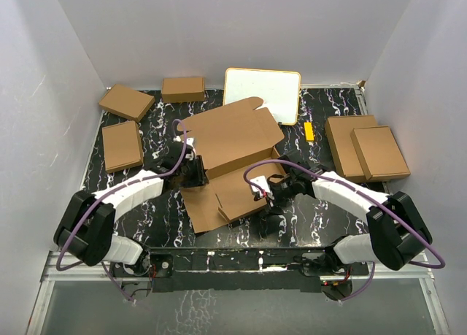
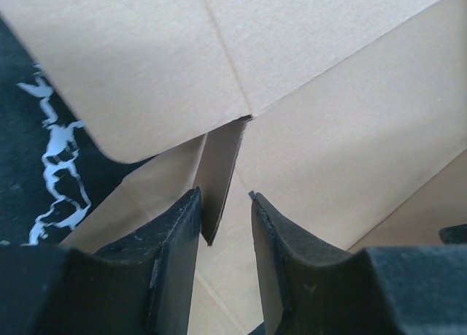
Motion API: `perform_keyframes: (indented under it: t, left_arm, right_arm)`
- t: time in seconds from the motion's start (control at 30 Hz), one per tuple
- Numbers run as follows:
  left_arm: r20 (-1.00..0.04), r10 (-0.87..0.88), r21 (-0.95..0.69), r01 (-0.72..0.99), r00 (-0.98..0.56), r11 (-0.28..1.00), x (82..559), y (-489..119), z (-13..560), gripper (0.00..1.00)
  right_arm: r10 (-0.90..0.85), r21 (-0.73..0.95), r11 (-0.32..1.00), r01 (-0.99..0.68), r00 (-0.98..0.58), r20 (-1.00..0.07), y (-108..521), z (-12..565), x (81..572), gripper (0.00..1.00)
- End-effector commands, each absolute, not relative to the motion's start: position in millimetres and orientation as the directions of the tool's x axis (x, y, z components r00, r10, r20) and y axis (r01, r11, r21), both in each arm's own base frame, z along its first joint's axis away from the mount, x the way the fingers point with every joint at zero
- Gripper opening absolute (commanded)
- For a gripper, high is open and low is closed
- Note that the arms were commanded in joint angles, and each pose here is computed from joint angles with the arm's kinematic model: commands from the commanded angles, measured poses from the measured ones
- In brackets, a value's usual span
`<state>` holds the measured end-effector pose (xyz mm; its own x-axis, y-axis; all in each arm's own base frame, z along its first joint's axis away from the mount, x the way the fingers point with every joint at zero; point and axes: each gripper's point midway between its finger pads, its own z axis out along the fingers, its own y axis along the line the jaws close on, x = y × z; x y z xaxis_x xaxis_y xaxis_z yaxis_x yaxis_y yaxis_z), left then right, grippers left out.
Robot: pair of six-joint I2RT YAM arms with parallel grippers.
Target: Fold the paper box
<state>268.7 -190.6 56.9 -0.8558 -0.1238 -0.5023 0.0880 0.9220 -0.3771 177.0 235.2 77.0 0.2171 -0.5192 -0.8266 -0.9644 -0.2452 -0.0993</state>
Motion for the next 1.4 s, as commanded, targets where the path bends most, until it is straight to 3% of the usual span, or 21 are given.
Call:
perform_keyframes:
  t: [0.0, 0.07, 0.13, 0.27, 0.4, 0.5, 0.6, 0.77, 0.9, 1.1, 1.27, 1.37]
  left_arm:
    - [-0.537, -0.130, -0.477, 0.172, -0.834, 0.862, 286, -219, 83, 0.33]
    - [-0.544, -0.136, -0.474, 0.170, -0.828, 0.864, 289, -219, 89, 0.37]
    - [-0.552, -0.139, -0.449, 0.152, -0.822, 0.881, 291, -213, 94, 0.49]
    - [-0.574, -0.150, -0.390, 0.107, -0.805, 0.915, 283, -191, 110, 0.63]
    - [-0.604, -0.190, -0.384, 0.074, -0.774, 0.920, 261, -169, 131, 0.66]
    - [-0.605, -0.237, -0.389, 0.022, -0.760, 0.921, 238, -150, 136, 0.67]
    - [-0.575, -0.300, -0.392, -0.067, -0.761, 0.918, 214, -131, 129, 0.68]
    - [-0.439, -0.448, -0.437, -0.251, -0.779, 0.864, 181, -120, 94, 0.66]
    - [-0.368, -0.485, -0.455, -0.301, -0.793, 0.838, 175, -127, 72, 0.63]
    - [-0.334, -0.492, -0.461, -0.316, -0.804, 0.829, 182, -136, 60, 0.59]
    - [-0.293, -0.506, -0.486, -0.329, -0.811, 0.810, 185, -146, 49, 0.55]
    - [-0.281, -0.511, -0.497, -0.332, -0.812, 0.802, 187, -150, 45, 0.45]
  right_arm:
    - [-0.437, -0.134, -0.248, -0.960, 0.234, -0.868, 246, 102, 184, 0.57]
    - [-0.408, -0.123, -0.228, -0.966, 0.209, -0.889, 244, 117, 189, 0.58]
    - [-0.382, -0.106, -0.179, -0.978, 0.168, -0.909, 237, 133, 201, 0.59]
    - [-0.365, -0.052, -0.002, -0.999, 0.049, -0.930, 216, 165, 235, 0.61]
    - [-0.325, 0.030, 0.318, -0.948, -0.139, -0.935, 175, 181, 284, 0.68]
    - [-0.218, 0.130, 0.565, -0.815, -0.299, -0.929, 137, 174, 317, 0.68]
    - [-0.191, 0.166, 0.687, -0.708, -0.396, -0.898, 116, 147, 332, 0.66]
    - [-0.179, 0.209, 0.759, -0.616, -0.507, -0.843, 104, 117, 345, 0.61]
    - [-0.202, 0.246, 0.768, -0.592, -0.588, -0.783, 107, 98, 347, 0.59]
    - [-0.243, 0.232, 0.770, -0.595, -0.608, -0.756, 120, 86, 345, 0.57]
    - [-0.248, 0.220, 0.785, -0.579, -0.619, -0.745, 124, 82, 345, 0.48]
    - [-0.245, 0.220, 0.789, -0.574, -0.621, -0.744, 125, 82, 344, 0.47]
